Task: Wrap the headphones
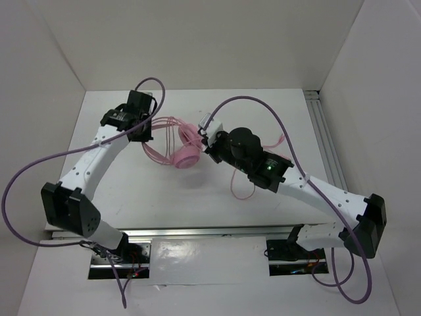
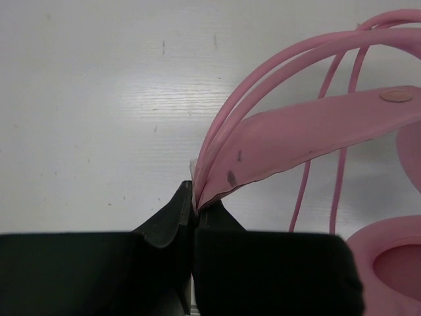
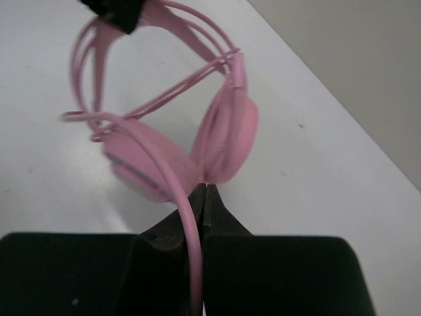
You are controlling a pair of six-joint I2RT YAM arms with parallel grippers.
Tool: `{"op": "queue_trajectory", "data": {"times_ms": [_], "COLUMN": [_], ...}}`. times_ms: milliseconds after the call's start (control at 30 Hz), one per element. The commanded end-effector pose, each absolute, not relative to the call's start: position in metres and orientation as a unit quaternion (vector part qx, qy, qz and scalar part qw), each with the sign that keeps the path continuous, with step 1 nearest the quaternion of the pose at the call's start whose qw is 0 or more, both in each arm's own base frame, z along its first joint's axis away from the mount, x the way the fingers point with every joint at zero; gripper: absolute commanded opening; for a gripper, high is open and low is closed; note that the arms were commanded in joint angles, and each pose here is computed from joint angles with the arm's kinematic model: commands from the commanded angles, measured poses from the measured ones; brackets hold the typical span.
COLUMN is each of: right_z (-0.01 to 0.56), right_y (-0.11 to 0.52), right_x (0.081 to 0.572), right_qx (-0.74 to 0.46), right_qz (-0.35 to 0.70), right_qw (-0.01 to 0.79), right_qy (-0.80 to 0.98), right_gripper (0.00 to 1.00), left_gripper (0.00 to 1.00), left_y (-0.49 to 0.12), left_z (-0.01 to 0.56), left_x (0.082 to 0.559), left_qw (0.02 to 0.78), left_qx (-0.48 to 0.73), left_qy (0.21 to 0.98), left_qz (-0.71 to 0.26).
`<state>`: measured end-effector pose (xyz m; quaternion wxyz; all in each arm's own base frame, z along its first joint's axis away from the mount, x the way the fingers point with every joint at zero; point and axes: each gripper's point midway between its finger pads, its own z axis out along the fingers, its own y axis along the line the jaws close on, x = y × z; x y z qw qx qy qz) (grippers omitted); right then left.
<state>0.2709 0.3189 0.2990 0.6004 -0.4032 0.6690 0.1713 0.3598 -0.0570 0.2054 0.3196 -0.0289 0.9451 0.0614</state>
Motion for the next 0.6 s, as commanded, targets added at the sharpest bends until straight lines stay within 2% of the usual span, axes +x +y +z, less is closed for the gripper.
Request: {"op": "queue_trajectory", "data": {"times_ms": [0, 67, 233, 433, 567], "right_z": [0.337, 0.363, 0.388, 0.389, 0.383], "right_y": [0.296, 0.281, 0.25, 0.249, 0.256], "right_x": [0.294, 0.307, 0.354, 0.386, 0.392], "right_qx": [-0.389, -0.357, -0.303, -0.301, -0.313], "right_qz": [0.094, 0.073, 0.024, 0.024, 0.041], "right_qw": [0.645, 0.675, 0.7, 0.702, 0.705], "right_qy": [0.651, 0.642, 0.646, 0.645, 0.635], "right_gripper": [0.0, 0.0, 0.0, 0.0, 0.0], "left_gripper": [0.0, 0.0, 0.0, 0.0, 0.0], "left_y": [-0.083, -0.092, -0.107, -0.1, -0.126], "left_z": [0.225, 0.224, 0.223, 0.233, 0.25], "left_x": [0.354, 0.343, 0.314, 0.3, 0.282], "left_qw": [0.378, 0.378, 0.383, 0.4, 0.421], "left_qx": [0.052, 0.074, 0.124, 0.114, 0.154], "left_qy": [0.924, 0.923, 0.915, 0.908, 0.894], "left_qz": [0.024, 0.015, 0.024, 0.045, 0.01]}}
